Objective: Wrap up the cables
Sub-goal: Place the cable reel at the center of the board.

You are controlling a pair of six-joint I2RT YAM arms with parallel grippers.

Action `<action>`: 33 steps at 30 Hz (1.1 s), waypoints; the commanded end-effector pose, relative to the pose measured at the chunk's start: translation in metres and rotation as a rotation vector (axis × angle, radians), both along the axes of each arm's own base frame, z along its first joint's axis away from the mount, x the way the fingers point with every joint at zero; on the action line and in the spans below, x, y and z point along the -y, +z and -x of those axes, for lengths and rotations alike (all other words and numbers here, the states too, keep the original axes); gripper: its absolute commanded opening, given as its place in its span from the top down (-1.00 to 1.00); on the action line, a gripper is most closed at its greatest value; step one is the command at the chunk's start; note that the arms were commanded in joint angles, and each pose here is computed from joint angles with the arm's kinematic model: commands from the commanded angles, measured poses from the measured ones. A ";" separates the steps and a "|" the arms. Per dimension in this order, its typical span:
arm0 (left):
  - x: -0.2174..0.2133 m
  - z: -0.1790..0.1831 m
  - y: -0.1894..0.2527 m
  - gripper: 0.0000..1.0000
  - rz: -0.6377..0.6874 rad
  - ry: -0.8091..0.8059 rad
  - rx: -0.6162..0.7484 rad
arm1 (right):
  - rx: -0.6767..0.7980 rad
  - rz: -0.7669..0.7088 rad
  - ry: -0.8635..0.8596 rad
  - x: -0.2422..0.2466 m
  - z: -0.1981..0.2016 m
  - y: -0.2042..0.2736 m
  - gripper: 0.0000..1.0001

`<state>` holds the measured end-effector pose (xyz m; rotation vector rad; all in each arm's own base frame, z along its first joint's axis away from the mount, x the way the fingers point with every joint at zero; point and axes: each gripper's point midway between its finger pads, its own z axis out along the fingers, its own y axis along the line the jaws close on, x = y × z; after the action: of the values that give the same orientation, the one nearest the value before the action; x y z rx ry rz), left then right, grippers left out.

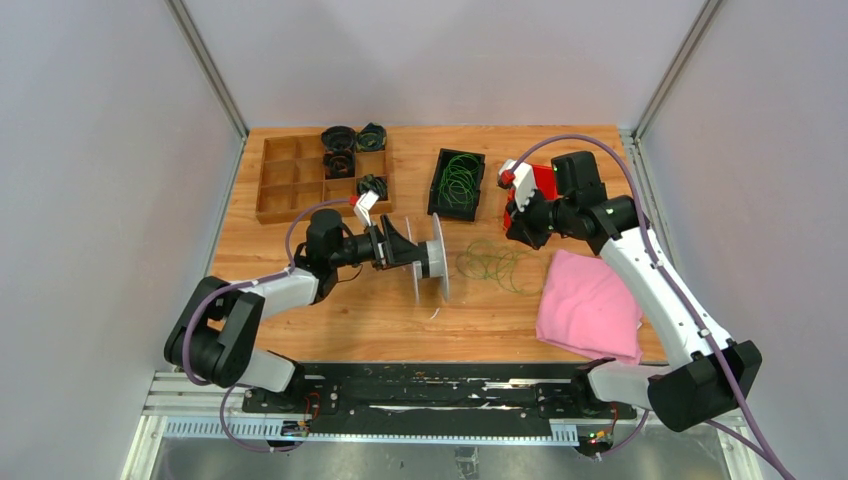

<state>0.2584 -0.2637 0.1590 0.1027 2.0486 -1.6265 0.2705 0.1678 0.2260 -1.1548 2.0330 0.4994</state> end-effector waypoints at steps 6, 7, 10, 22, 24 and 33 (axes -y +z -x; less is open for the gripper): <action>-0.005 -0.005 -0.004 -0.89 -0.069 -0.006 0.055 | -0.006 0.000 0.044 -0.007 0.003 -0.004 0.99; -0.005 -0.005 -0.004 -0.88 -0.078 -0.009 0.066 | -0.006 0.000 0.045 -0.008 0.003 -0.004 0.99; -0.006 -0.005 -0.003 -0.89 -0.121 -0.026 0.094 | -0.001 0.003 0.063 -0.010 0.003 -0.003 0.99; -0.009 -0.006 -0.001 -0.69 -0.256 -0.098 0.206 | 0.027 0.016 0.152 -0.024 0.011 -0.006 0.99; -0.008 -0.006 -0.001 -0.69 -0.265 -0.102 0.214 | 0.030 0.016 0.157 -0.025 0.012 -0.006 0.98; -0.008 -0.006 -0.010 -0.61 -0.384 -0.177 0.245 | 0.054 0.028 0.246 -0.033 0.024 -0.003 0.99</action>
<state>0.2626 -0.2605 0.1623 0.5079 2.1258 -1.3311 0.2581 0.1927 0.2200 -1.3406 1.9360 0.5298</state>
